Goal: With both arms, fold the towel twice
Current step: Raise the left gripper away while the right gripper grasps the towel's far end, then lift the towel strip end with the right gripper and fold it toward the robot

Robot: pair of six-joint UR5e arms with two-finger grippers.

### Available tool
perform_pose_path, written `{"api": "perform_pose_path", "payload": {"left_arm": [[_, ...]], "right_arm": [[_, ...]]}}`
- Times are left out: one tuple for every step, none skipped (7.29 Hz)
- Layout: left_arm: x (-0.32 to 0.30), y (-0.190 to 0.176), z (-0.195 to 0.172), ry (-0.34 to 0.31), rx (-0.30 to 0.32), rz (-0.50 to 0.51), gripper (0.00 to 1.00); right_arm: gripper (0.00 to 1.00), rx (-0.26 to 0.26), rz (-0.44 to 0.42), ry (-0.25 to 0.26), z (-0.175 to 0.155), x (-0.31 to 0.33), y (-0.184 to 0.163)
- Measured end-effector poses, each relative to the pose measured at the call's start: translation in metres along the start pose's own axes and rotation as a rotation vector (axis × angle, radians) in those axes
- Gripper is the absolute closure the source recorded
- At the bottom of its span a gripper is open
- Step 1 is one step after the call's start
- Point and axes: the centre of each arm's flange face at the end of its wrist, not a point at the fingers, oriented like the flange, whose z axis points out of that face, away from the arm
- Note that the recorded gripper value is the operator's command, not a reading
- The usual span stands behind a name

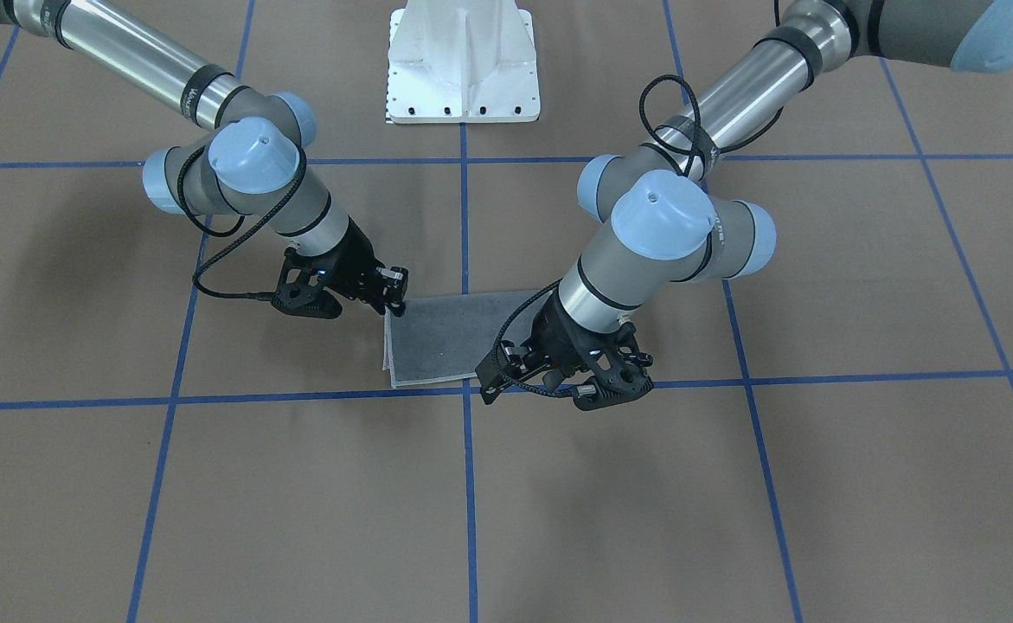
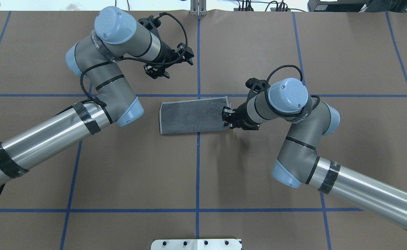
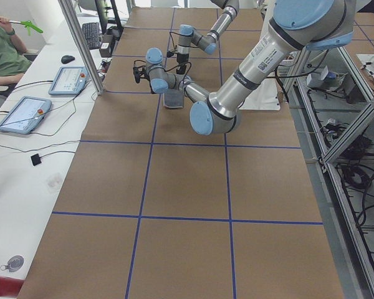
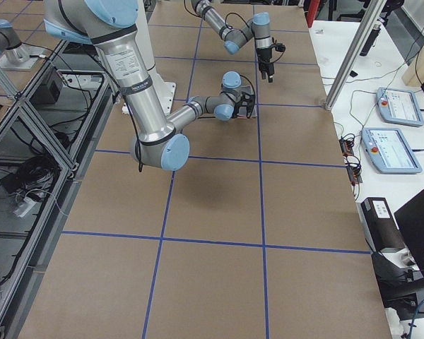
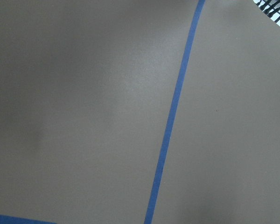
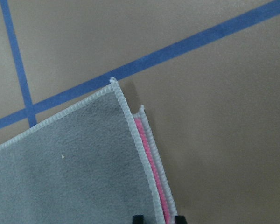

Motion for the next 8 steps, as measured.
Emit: {"api": "perform_pose_path", "payload": {"left_arm": [[0.000,0.000,0.000,0.000,0.000,0.000,0.00],[0.000,-0.001,-0.001,0.000,0.001,-0.001,0.00],[0.000,-0.002,-0.001,0.001,0.002,-0.001,0.00],[0.000,-0.003,-0.003,0.002,0.003,-0.001,0.00],[0.000,-0.004,-0.003,0.002,0.004,-0.002,0.00],[0.000,-0.005,-0.004,0.001,0.006,-0.003,0.00],[0.000,-0.007,-0.006,0.001,0.009,-0.004,0.00],[0.000,-0.008,-0.006,0.001,0.010,-0.005,0.00]], "right_arm": [[1.00,0.003,-0.001,-0.006,-0.004,-0.001,-0.004],[1.00,0.006,0.005,-0.010,-0.011,0.000,-0.014],[1.00,-0.005,0.017,-0.013,-0.023,0.003,-0.030],[1.00,-0.039,0.032,-0.018,-0.039,0.007,-0.047],[1.00,-0.067,0.040,-0.026,-0.051,0.011,-0.055],[1.00,-0.084,0.040,-0.034,-0.059,0.012,-0.053],[1.00,-0.107,0.033,-0.043,-0.062,0.010,-0.039],[1.00,-0.140,0.023,-0.052,-0.061,0.006,-0.015]]}}
